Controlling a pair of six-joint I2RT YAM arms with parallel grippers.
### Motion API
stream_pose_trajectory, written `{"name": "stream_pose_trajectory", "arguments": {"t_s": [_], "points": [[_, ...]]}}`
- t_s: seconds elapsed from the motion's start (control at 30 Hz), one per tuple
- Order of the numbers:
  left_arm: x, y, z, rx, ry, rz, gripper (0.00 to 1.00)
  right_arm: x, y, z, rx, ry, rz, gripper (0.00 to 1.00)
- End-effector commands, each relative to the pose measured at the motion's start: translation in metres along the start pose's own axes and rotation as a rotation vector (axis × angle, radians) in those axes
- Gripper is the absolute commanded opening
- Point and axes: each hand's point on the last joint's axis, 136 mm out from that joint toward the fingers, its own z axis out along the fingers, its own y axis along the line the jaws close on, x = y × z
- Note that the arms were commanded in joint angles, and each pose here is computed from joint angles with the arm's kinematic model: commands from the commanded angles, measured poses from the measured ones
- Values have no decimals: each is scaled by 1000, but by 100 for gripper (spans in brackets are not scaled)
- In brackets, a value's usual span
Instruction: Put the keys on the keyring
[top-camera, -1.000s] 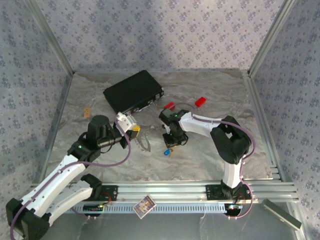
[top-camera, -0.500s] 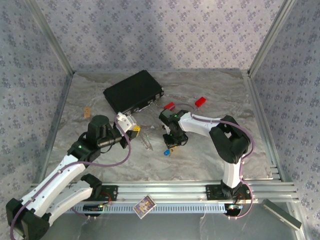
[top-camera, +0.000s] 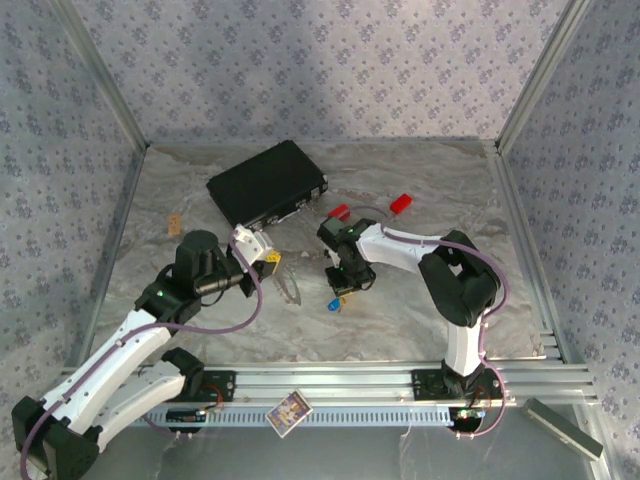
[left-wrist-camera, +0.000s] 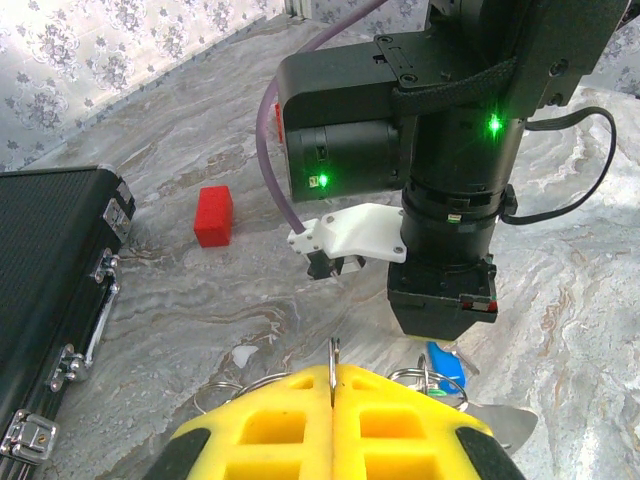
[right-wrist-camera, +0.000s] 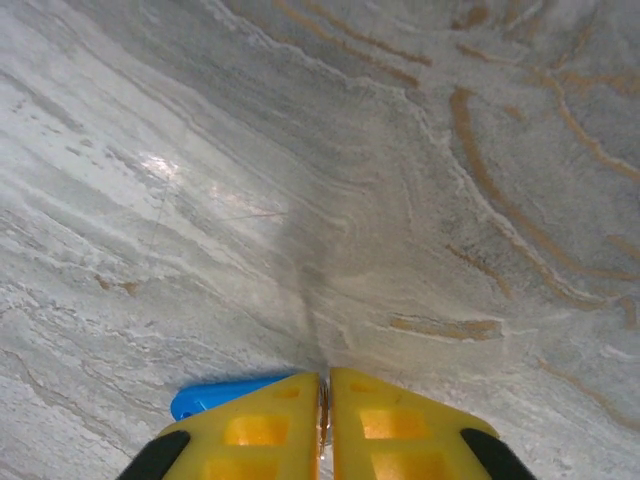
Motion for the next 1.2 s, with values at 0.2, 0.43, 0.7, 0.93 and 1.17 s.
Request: {"name": "stream_pose_trajectory", "arguments": {"t_s": [0.2,0.43,0.7,0.93,1.17], "points": [[-19,-1,-5,2,-53,37,0,-9,0,-28,30,-92,-35,0],[-21,-4,-3,22,-67,14,0,-23,9,-118,-48,-561,-103,0],[-23,-17,11,101,-85,-41,0,-15,29,-180,-224,-878,-244,0],[-19,-31,25,141,-51,-38,0,-4,51,-196,-346,-942,-363,0],[-16,-40,35,175,-38,-45,0,6,69,-203,-417,-960,-438,0]]}}
